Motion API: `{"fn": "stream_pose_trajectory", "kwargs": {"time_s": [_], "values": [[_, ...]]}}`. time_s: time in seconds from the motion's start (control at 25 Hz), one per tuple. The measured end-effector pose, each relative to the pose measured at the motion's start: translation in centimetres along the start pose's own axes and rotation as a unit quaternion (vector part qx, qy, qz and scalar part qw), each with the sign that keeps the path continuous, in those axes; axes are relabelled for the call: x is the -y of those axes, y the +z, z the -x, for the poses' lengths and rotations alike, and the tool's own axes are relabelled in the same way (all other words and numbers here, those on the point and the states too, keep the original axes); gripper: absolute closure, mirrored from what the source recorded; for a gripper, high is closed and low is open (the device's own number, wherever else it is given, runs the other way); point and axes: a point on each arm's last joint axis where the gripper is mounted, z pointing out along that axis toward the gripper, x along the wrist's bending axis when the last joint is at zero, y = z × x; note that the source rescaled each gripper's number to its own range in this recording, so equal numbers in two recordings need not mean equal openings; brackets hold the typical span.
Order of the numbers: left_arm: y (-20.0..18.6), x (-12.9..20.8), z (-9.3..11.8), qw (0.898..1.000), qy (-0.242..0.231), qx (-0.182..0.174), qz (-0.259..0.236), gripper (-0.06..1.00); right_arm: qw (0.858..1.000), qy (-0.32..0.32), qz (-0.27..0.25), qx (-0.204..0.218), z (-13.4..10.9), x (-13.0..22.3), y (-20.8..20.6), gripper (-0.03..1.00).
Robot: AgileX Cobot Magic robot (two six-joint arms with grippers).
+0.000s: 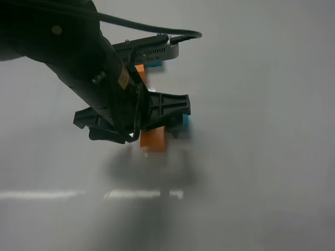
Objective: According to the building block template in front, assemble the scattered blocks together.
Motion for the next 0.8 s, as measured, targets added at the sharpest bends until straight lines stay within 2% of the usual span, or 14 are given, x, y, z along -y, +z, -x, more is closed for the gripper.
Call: {"fn": "stream_pose_trajectory", "kwargs": {"time_s": [0.08,0.2,0.28,0.36,0.44,0.52,0.68,0.8], "values": [[-1.4,-0.1,-0.3,1.000,0.012,0.011,0.005,-0.02,1.000,0.000,0.000,0.000,0.0,0.0,0.0,0.58],[-3.6,-0.5,-1.1,0.998,0.057,0.016,0.025,0.03,1.000,0.000,0.000,0.000,0.0,0.0,0.0,0.58],[-5.0,-0.9,-1.9,0.994,0.094,0.004,0.050,0.10,1.000,0.000,0.000,0.000,0.0,0.0,0.0,0.58],[-6.2,-1.4,-2.7,0.990,0.118,-0.019,0.079,0.22,1.000,0.000,0.000,0.000,0.0,0.0,0.0,0.58],[-6.9,-1.9,-3.6,0.983,0.137,-0.056,0.106,0.38,1.000,0.000,0.000,0.000,0.0,0.0,0.0,0.58],[-7.2,-2.7,-4.7,0.973,0.153,-0.112,0.131,0.54,1.000,0.000,0.000,0.000,0.0,0.0,0.0,0.58],[-7.3,-5.0,-8.4,0.946,0.153,-0.233,0.166,0.62,1.000,0.000,0.000,0.000,0.0,0.0,0.0,0.58],[-7.3,-6.6,-12.3,0.935,0.106,-0.295,0.163,0.63,1.000,0.000,0.000,0.000,0.0,0.0,0.0,0.58]]}}
